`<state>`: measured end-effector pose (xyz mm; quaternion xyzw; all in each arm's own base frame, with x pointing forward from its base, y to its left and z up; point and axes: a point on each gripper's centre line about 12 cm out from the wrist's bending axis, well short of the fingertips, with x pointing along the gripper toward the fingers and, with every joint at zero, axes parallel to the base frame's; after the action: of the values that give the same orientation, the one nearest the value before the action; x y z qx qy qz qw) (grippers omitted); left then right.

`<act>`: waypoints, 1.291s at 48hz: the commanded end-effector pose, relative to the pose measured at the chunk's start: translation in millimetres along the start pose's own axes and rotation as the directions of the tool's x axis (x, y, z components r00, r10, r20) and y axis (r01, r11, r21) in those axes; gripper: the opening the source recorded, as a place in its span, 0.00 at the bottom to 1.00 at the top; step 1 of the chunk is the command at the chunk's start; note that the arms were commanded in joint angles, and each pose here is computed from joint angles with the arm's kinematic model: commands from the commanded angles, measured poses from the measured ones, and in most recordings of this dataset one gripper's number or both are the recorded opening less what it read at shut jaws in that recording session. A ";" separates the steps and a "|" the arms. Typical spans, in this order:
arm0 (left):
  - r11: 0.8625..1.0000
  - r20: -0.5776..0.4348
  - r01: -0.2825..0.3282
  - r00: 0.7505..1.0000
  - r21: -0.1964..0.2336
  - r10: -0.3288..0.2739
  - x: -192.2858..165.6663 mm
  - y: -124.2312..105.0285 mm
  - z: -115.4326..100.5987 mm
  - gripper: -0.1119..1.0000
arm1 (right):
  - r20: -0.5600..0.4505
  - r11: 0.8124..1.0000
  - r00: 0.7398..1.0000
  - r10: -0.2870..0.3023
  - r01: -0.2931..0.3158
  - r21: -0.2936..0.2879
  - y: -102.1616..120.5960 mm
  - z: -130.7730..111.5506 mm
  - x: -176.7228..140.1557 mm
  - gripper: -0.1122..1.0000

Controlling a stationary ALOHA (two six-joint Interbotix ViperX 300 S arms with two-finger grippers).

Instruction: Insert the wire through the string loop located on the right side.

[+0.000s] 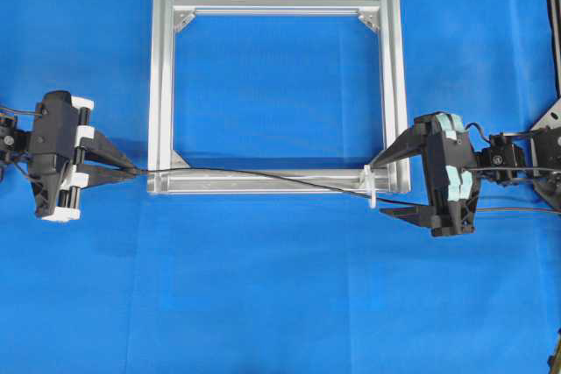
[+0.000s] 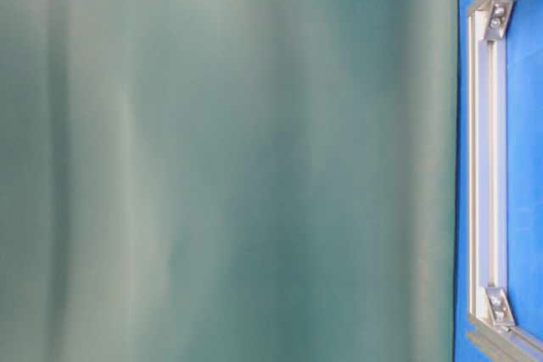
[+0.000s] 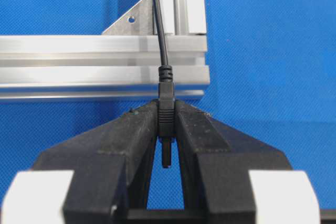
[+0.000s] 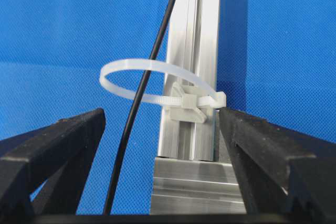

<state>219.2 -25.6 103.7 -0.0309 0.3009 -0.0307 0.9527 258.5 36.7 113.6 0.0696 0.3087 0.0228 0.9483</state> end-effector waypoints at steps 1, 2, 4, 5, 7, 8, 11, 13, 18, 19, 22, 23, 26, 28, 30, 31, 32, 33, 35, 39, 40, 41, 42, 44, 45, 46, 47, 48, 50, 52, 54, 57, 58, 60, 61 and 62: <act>1.000 0.024 0.008 1.000 0.005 -0.008 2.0 -2.3 10.1 0.17 | 0.024 1.000 1.000 0.005 -0.005 0.007 1.7 9.4 -1.0 0.96; 1.000 0.025 0.008 1.000 0.003 -0.008 2.2 -2.3 10.7 0.17 | 0.022 1.000 1.000 0.006 -0.006 0.006 2.0 9.1 -1.0 0.96; 1.000 0.025 0.009 1.000 -0.002 -0.009 2.1 -2.7 10.7 0.17 | 0.018 1.000 1.000 0.005 -0.005 0.006 2.0 8.6 -1.0 0.96; 1.000 0.024 0.011 1.000 -0.004 -0.011 2.1 -3.0 10.5 0.18 | 0.016 1.000 1.000 0.003 -0.004 0.008 1.5 8.5 -0.9 0.96; 1.000 0.022 0.012 1.000 -0.006 -0.012 2.0 -3.3 9.8 0.18 | 0.015 1.000 1.000 0.004 -0.004 0.007 1.5 8.3 -0.9 0.96; 1.000 0.024 0.011 1.000 -0.011 -0.011 1.8 -3.3 10.1 0.19 | 0.015 1.000 1.000 0.004 -0.004 0.007 1.5 8.3 -0.9 0.96; 1.000 0.017 0.011 1.000 -0.009 -0.011 1.6 -3.1 8.5 0.32 | 0.016 1.000 1.000 0.004 -0.004 0.007 1.6 8.6 -1.2 0.96; 1.000 0.016 0.013 1.000 -0.007 -0.013 1.4 -3.5 8.4 0.43 | 0.013 1.000 1.000 0.005 -0.005 0.006 1.9 8.0 -0.9 0.96; 1.000 0.013 0.011 1.000 -0.008 -0.011 1.3 -3.1 8.2 0.73 | 0.012 1.000 1.000 0.004 -0.004 0.005 1.6 8.1 -1.2 0.96; 1.000 0.011 0.011 1.000 -0.006 -0.011 1.1 -3.1 7.6 0.78 | 0.012 1.000 1.000 0.004 -0.004 0.006 1.9 8.0 -1.2 0.96; 1.000 0.008 0.010 1.000 -0.009 -0.010 0.7 -2.9 6.9 0.89 | 0.013 1.000 1.000 0.005 -0.005 0.005 2.0 8.3 -1.4 0.96; 1.000 0.007 0.010 1.000 -0.011 -0.010 0.6 -2.9 6.8 0.90 | 0.015 1.000 1.000 0.004 -0.004 0.006 1.7 8.7 -1.6 0.96; 1.000 0.002 0.011 1.000 -0.011 -0.011 0.2 -3.2 6.5 0.89 | 0.018 1.000 1.000 0.005 -0.005 0.006 1.8 9.3 -2.7 0.96; 1.000 0.001 0.010 1.000 -0.012 -0.010 0.2 -3.0 7.4 0.88 | 0.022 1.000 1.000 0.007 -0.007 0.007 2.4 10.5 -3.8 0.96; 1.000 0.001 0.011 1.000 -0.013 -0.010 -0.5 -3.2 8.4 0.88 | 0.028 1.000 1.000 0.010 -0.010 0.006 2.8 12.2 -5.5 0.96; 1.000 0.000 0.012 1.000 -0.012 -0.012 -0.7 -3.7 9.6 0.88 | 0.032 1.000 0.999 0.011 -0.011 0.006 3.1 13.7 -6.3 0.96; 1.000 0.004 0.012 1.000 -0.012 -0.012 -1.2 -3.7 11.4 0.88 | 0.037 1.000 0.999 0.012 -0.013 0.006 3.5 15.4 -7.3 0.96; 1.000 0.005 0.013 1.000 -0.012 -0.013 -2.0 -3.9 13.1 0.88 | 0.040 1.000 0.999 0.014 -0.014 0.006 3.8 16.5 -8.5 0.96; 1.000 0.009 0.015 1.000 -0.011 -0.015 -3.8 -4.4 16.3 0.88 | 0.045 1.000 0.999 0.017 -0.017 0.006 4.6 20.0 -11.6 0.96; 1.000 0.038 0.021 0.999 -0.008 -0.020 -8.6 -5.8 26.9 0.88 | 0.055 1.000 0.998 0.027 -0.027 0.006 7.3 29.9 -21.0 0.96; 1.000 0.046 0.021 0.999 -0.009 -0.021 -10.2 -5.8 29.6 0.88 | 0.059 1.000 0.998 0.030 -0.030 0.007 8.1 33.1 -23.6 0.96; 1.000 0.053 0.023 0.998 -0.009 -0.022 -12.0 -6.1 32.4 0.88 | 0.059 0.999 0.998 0.031 -0.031 0.008 8.2 34.8 -26.1 0.96; 1.000 0.066 0.022 0.998 -0.011 -0.022 -13.9 -5.9 36.2 0.88 | 0.064 0.999 0.997 0.035 -0.036 0.007 9.5 38.3 -28.6 0.96; 1.000 0.095 0.026 0.995 -0.011 -0.025 -18.8 -6.6 45.1 0.88 | 0.073 0.999 0.997 0.040 -0.040 0.009 10.5 44.0 -34.3 0.96; 1.000 0.105 0.027 0.994 -0.012 -0.026 -21.0 -6.6 48.2 0.88 | 0.080 0.999 0.996 0.044 -0.045 0.008 11.8 47.6 -37.0 0.96; 1.000 0.116 0.029 0.993 -0.011 -0.027 -23.2 -6.9 51.2 0.88 | 0.084 0.999 0.995 0.046 -0.047 0.009 12.0 50.1 -40.1 0.96; 1.000 0.128 0.030 0.991 -0.008 -0.029 -25.4 -7.3 54.8 0.88 | 0.091 0.999 0.995 0.050 -0.051 0.008 13.2 53.2 -43.0 0.96; 0.999 0.137 0.031 0.990 -0.009 -0.030 -27.7 -7.3 57.6 0.88 | 0.097 0.999 0.994 0.052 -0.053 0.009 13.4 55.8 -46.1 0.96; 0.999 0.160 0.033 0.987 -0.008 -0.032 -32.6 -7.5 63.1 0.88 | 0.112 0.998 0.992 0.058 -0.060 0.007 14.7 61.3 -53.3 0.96; 0.999 0.176 0.034 0.984 -0.010 -0.031 -37.1 -7.2 66.8 0.88 | 0.122 0.998 0.991 0.063 -0.064 0.007 15.3 64.1 -58.2 0.96; 0.999 0.192 0.031 0.981 -0.012 -0.028 -41.4 -6.1 69.3 0.88 | 0.133 0.998 0.989 0.067 -0.068 0.006 15.8 66.6 -63.1 0.96; 0.999 0.212 0.027 0.977 -0.018 -0.023 -48.0 -4.3 71.8 0.88 | 0.140 0.997 0.988 0.071 -0.073 0.005 16.4 67.5 -68.5 0.96; 0.999 0.217 0.027 0.976 -0.019 -0.022 -49.8 -4.0 72.2 0.88 | 0.145 0.997 0.987 0.071 -0.073 0.006 16.0 67.9 -70.0 0.96; 0.999 0.226 0.025 0.974 -0.023 -0.019 -52.6 -3.2 73.8 0.88 | 0.151 0.997 0.986 0.073 -0.075 0.006 16.0 68.2 -72.6 0.96; 0.999 0.230 0.026 0.973 -0.023 -0.020 -53.9 -3.2 74.1 0.88 | 0.152 0.997 0.986 0.074 -0.075 0.006 16.0 68.0 -73.5 0.96; 0.999 0.235 0.027 0.972 -0.023 -0.021 -55.2 -3.3 74.8 0.88 | 0.154 0.997 0.985 0.074 -0.076 0.006 16.1 68.3 -74.1 0.96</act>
<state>216.1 -22.8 187.7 -0.0486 0.2013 -0.0361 0.9777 237.7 38.3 204.5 0.0871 0.2463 0.0498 0.9640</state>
